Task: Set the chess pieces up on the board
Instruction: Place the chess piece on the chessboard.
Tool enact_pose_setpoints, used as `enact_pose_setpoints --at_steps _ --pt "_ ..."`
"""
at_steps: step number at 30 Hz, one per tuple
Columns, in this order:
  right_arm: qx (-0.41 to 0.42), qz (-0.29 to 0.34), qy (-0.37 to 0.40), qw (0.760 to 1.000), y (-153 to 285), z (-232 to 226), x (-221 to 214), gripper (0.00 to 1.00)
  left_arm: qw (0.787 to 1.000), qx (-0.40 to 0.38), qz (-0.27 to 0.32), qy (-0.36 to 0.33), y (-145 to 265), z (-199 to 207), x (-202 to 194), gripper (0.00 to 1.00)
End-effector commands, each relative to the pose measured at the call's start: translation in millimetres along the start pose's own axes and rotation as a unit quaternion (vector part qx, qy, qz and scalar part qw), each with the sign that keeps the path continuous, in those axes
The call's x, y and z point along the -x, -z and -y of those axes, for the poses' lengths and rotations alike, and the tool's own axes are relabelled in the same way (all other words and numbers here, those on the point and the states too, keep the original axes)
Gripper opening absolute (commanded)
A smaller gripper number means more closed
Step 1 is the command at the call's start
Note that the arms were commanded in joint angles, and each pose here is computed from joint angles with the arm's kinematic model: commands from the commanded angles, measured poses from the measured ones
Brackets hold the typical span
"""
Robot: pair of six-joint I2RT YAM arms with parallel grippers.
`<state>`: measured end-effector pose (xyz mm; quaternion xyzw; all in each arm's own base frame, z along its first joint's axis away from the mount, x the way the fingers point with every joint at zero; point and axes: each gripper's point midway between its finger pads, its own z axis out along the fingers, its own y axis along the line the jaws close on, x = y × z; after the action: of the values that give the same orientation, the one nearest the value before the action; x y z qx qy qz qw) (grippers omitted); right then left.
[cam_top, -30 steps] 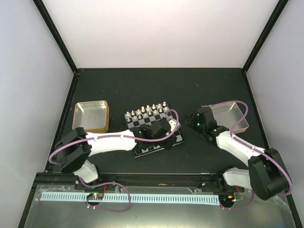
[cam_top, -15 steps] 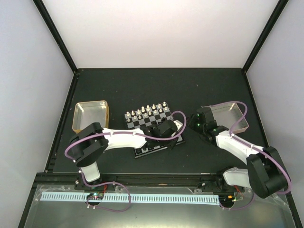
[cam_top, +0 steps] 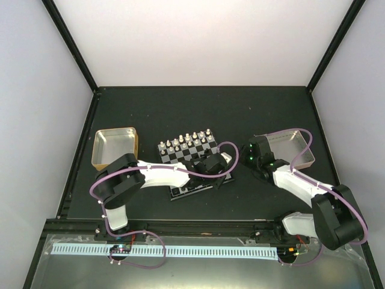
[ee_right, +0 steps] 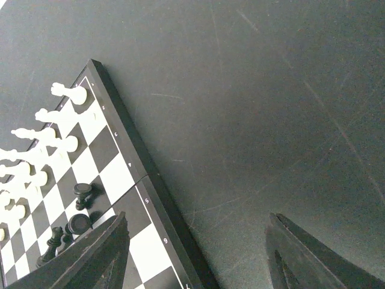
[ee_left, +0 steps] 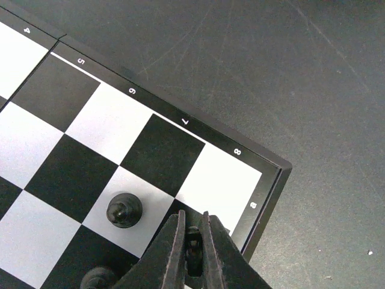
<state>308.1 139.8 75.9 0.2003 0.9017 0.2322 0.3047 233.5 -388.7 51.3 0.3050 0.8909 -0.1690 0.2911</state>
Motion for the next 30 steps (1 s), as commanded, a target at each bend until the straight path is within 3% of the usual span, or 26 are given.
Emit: enact_pose_setpoints --at_steps 1,8,15,22,30 --pt "0.001 -0.002 0.000 1.000 -2.2 1.3 1.0 0.62 1.000 0.000 0.009 0.000 -0.8 5.1 9.4 0.09" --pt "0.007 -0.007 0.001 1.000 -3.2 -1.2 0.0 0.62 1.000 -0.006 0.017 0.001 5.8 7.9 16.7 0.18" --pt "0.012 -0.010 0.008 1.000 -1.8 -4.4 -0.1 0.62 0.999 -0.014 0.031 0.003 19.1 11.2 29.4 0.22" --pt "0.036 -0.018 0.045 0.998 3.7 -16.6 0.7 0.62 0.997 -0.024 0.068 0.020 53.1 10.4 56.0 0.30" --pt "0.056 -0.042 0.086 0.994 7.4 -28.7 -4.7 0.62 0.992 -0.015 0.109 0.059 94.9 -19.9 68.0 0.36"
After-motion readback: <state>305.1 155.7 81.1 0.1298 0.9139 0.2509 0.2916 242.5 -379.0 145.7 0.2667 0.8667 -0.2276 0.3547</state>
